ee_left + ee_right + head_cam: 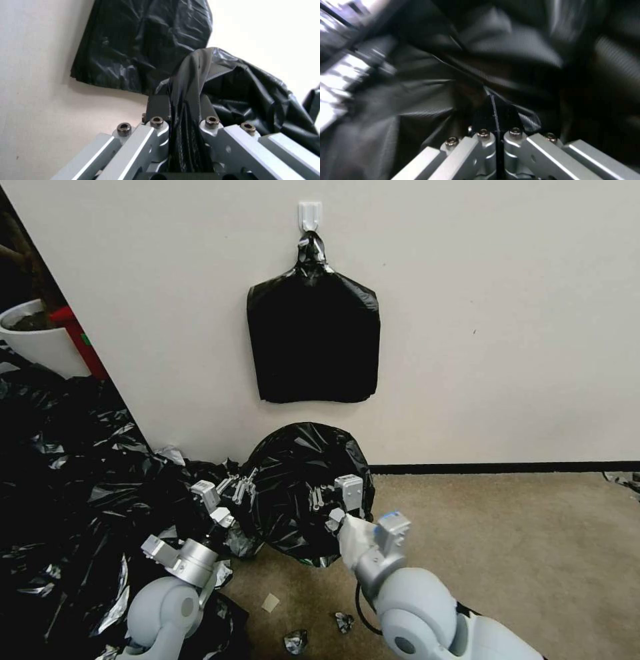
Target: Place a trash bag onto the trash bin.
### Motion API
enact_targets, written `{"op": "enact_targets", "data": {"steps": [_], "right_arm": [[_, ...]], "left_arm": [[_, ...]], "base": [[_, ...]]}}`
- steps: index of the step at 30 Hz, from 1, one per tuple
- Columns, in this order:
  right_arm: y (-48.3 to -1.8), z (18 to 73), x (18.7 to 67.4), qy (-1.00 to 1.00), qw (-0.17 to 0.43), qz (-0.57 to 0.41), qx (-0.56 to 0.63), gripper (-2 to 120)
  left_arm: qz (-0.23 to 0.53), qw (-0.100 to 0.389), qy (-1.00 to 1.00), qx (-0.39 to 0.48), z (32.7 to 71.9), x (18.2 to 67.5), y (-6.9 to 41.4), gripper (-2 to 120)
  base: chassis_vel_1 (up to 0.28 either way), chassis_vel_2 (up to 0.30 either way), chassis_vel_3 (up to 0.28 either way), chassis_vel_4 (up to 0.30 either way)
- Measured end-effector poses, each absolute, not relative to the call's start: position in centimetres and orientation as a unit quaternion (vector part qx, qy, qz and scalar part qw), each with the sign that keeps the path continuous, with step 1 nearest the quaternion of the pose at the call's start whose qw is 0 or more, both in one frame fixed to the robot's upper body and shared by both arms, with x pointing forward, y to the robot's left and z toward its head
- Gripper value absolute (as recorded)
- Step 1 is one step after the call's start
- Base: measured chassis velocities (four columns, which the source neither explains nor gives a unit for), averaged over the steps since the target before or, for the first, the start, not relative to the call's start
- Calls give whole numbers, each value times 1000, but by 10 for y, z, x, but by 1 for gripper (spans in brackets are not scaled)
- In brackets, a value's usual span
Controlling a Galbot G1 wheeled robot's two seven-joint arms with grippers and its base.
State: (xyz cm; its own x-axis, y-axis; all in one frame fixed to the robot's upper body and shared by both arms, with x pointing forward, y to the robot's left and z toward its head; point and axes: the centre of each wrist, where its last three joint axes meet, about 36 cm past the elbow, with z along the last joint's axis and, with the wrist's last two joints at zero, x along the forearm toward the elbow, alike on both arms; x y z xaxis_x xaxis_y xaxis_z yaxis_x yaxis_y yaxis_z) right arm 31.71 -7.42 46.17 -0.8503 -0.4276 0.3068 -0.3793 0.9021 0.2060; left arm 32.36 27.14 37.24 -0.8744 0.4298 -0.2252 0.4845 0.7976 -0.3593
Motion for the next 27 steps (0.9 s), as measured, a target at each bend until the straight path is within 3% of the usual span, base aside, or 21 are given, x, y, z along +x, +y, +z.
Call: {"op": "enact_targets", "data": {"steps": [3, 12, 16, 23, 27], "right_arm": [[-57, 470, 329, -957, 224, -26, 185, 0], [-39, 434, 380, -955, 259, 66, 126, 0], [-39, 423, 390, -957, 253, 89, 110, 0], [-42, 416, 386, -969, 190, 116, 102, 0], [-41, 424, 374, -967, 203, 88, 125, 0]], "left_arm": [[-184, 64, 949, 247, 368, 322, 271, 6], [-183, 64, 949, 250, 365, 323, 266, 6], [-184, 65, 948, 253, 367, 324, 264, 6], [-183, 62, 946, 258, 365, 326, 260, 6], [-180, 59, 947, 259, 363, 326, 259, 6]], "base": [[0, 0, 0, 0], [0, 0, 0, 0], [0, 0, 0, 0], [0, 0, 0, 0], [0, 0, 0, 0]]}}
